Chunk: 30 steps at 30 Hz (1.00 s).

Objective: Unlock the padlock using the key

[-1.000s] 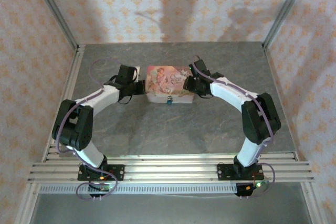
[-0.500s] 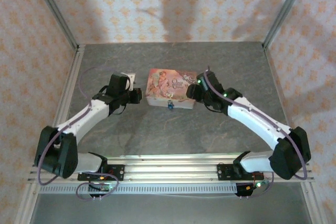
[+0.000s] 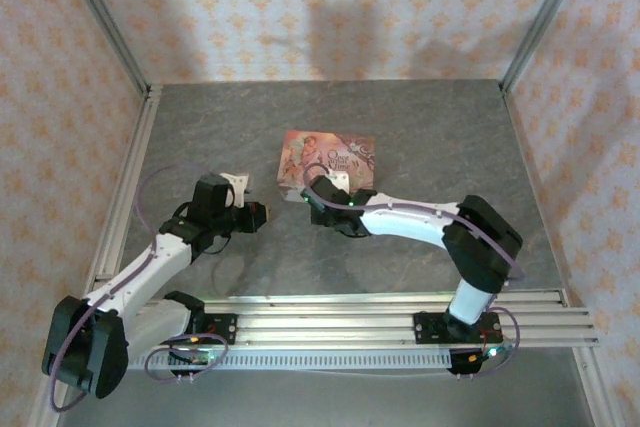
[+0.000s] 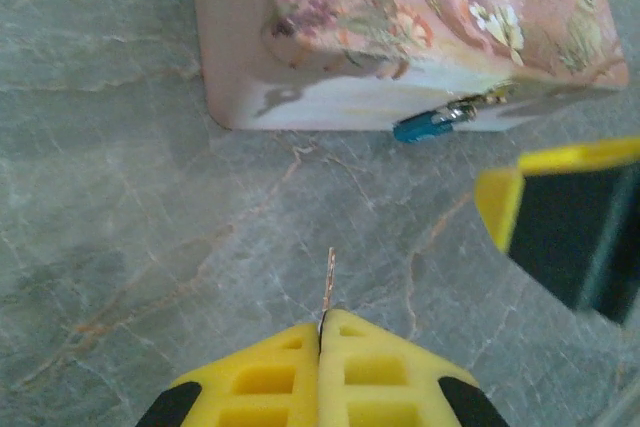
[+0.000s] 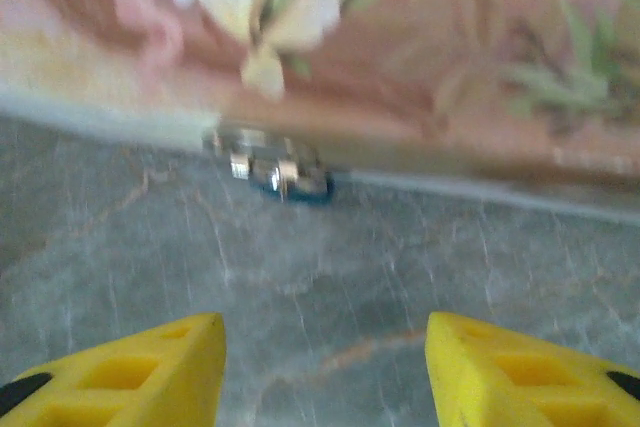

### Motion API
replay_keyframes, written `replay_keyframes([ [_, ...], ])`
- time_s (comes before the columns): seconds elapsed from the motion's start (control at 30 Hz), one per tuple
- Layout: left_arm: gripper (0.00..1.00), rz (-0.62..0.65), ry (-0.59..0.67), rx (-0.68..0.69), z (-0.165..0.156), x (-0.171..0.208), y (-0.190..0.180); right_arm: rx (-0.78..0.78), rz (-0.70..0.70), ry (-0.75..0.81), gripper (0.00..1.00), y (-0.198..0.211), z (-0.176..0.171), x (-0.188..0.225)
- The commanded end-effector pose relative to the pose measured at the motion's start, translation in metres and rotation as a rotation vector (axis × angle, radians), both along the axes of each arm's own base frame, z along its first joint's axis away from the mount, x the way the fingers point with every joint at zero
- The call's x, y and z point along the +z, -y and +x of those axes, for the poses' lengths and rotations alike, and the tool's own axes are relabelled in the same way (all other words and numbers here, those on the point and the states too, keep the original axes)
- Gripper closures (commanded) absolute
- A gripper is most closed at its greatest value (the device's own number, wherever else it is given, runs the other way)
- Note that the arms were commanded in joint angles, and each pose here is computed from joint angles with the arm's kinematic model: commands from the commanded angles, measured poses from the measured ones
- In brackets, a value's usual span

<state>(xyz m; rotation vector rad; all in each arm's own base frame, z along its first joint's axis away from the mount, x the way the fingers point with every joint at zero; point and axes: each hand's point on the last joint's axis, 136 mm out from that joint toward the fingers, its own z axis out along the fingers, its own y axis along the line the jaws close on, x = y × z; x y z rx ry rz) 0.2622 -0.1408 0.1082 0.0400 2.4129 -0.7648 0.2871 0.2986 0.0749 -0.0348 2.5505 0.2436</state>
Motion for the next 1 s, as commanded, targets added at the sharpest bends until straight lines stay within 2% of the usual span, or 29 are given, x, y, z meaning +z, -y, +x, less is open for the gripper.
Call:
replay_keyframes([
  [0.0,1.0,-0.044,0.025,-0.032,-0.006,0.007,0.007,-0.072,-0.029,0.12,0.46,-0.002,0.027,0.016],
  [0.4,1.0,-0.042,0.053,-0.047,-0.012,0.007,0.006,-0.15,-0.123,0.129,0.53,-0.004,0.051,-0.003],
  [0.97,1.0,-0.04,0.07,-0.083,-0.016,0.005,0.009,-0.179,-0.132,0.139,0.59,-0.007,0.071,-0.026],
])
